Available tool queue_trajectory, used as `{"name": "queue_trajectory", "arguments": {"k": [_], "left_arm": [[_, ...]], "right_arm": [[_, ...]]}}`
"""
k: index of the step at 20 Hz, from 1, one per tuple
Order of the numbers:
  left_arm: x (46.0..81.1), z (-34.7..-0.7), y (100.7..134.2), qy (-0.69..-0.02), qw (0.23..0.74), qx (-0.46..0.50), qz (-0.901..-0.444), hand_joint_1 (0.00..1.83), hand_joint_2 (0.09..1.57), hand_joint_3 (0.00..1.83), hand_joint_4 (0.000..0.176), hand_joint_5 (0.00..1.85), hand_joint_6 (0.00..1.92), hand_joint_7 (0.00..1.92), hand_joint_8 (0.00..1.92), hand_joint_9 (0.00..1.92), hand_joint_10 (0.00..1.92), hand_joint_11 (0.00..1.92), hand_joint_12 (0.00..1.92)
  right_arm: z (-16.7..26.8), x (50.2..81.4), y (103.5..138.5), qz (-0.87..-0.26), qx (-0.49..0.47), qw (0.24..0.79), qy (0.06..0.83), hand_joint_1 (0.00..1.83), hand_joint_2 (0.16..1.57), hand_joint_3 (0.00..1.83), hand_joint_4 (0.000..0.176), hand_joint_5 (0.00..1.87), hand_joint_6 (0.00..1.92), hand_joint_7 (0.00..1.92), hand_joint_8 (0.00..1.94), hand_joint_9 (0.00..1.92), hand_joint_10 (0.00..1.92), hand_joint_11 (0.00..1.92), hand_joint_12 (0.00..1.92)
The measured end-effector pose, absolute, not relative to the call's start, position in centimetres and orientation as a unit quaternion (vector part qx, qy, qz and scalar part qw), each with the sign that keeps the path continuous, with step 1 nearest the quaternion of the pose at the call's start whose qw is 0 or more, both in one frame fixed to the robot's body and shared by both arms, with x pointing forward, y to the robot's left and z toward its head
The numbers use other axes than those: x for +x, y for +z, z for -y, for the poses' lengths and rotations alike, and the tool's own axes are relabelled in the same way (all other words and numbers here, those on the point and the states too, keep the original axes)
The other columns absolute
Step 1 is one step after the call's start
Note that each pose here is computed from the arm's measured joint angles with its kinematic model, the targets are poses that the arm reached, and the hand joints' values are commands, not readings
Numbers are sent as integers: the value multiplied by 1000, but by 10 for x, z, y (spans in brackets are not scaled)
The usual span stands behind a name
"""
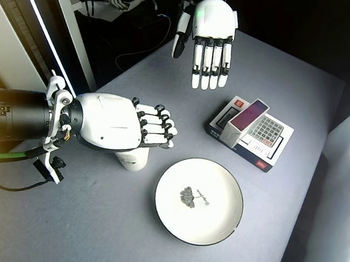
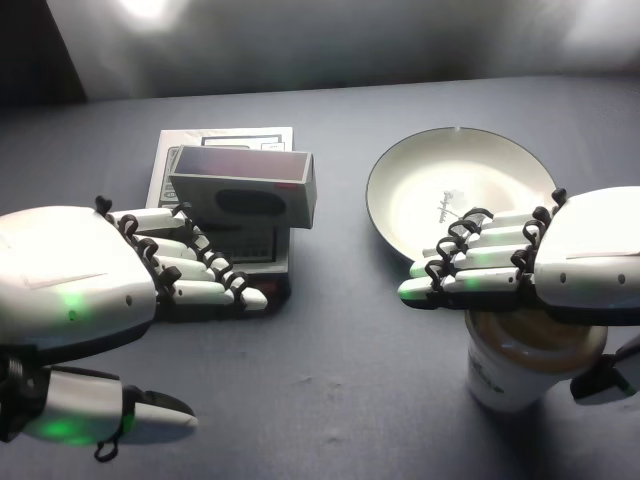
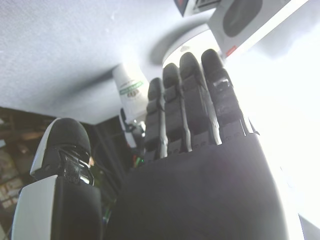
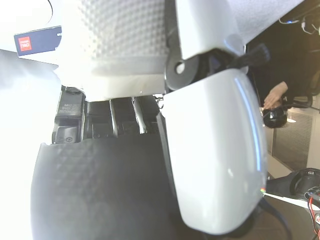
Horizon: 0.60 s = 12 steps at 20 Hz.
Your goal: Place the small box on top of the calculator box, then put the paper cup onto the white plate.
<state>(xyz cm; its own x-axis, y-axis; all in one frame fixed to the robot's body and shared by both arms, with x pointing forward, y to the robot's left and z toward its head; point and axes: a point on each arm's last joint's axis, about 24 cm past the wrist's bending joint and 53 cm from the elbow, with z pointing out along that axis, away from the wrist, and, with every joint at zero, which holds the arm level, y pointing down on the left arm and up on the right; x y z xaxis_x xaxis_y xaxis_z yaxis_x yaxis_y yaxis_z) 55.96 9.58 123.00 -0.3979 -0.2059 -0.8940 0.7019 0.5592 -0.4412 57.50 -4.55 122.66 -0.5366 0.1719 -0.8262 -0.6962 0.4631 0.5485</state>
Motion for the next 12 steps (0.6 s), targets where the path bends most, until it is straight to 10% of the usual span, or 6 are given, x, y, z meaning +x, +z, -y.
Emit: {"name": "queue_trajectory", "arguments": {"k": [12], "left_arm": [[560, -96, 1232, -438, 521, 170, -712, 292, 1267, 0, 0, 303, 9, 357, 8, 343, 9, 25, 709]], "right_arm": [[40, 562, 1223, -728, -207, 431, 492, 1421, 942, 0, 0, 0, 0, 0, 0, 0, 0, 0, 455]]}}
